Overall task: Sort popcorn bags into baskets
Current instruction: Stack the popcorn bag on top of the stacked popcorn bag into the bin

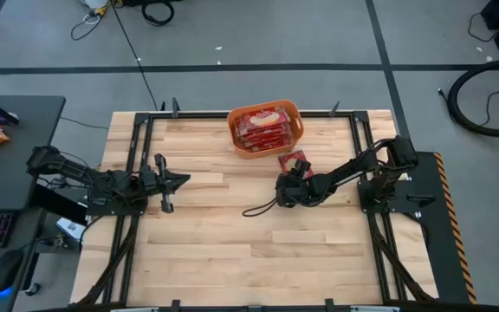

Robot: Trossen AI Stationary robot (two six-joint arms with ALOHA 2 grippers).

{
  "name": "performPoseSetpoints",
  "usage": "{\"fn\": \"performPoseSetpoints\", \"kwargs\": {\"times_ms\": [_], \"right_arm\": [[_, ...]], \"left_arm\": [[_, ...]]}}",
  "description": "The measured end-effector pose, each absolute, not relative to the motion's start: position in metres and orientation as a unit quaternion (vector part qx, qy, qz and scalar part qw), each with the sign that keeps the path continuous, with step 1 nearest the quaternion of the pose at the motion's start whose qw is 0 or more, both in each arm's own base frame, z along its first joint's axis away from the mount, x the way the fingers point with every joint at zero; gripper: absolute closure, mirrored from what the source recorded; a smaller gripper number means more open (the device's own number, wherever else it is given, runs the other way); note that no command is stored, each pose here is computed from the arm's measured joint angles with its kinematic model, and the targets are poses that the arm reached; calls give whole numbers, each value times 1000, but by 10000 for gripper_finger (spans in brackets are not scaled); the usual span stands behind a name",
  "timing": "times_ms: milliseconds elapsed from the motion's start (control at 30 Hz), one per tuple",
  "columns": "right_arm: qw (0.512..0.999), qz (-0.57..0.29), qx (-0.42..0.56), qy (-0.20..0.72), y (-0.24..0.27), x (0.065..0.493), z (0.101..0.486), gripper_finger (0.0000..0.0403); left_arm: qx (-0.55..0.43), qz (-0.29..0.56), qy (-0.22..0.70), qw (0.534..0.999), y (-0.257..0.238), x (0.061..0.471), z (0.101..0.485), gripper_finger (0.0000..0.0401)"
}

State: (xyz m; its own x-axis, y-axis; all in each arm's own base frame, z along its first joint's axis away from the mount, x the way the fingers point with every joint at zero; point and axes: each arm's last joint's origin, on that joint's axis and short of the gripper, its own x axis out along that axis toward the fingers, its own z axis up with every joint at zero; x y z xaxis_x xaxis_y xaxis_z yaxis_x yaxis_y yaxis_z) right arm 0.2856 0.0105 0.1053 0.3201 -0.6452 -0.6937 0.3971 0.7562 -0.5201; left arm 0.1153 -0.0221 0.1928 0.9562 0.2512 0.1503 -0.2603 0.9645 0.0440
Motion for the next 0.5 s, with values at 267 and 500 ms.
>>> {"fn": "performPoseSetpoints", "kwargs": {"times_ms": [267, 500], "right_arm": [[785, -341, -121, 503, 6, 281, 103, 186], [768, -341, -126, 527, 5, 275, 102, 223]], "left_arm": [[32, 129, -72, 989, -22, 115, 193, 383], [31, 129, -72, 989, -22, 115, 193, 383]]}}
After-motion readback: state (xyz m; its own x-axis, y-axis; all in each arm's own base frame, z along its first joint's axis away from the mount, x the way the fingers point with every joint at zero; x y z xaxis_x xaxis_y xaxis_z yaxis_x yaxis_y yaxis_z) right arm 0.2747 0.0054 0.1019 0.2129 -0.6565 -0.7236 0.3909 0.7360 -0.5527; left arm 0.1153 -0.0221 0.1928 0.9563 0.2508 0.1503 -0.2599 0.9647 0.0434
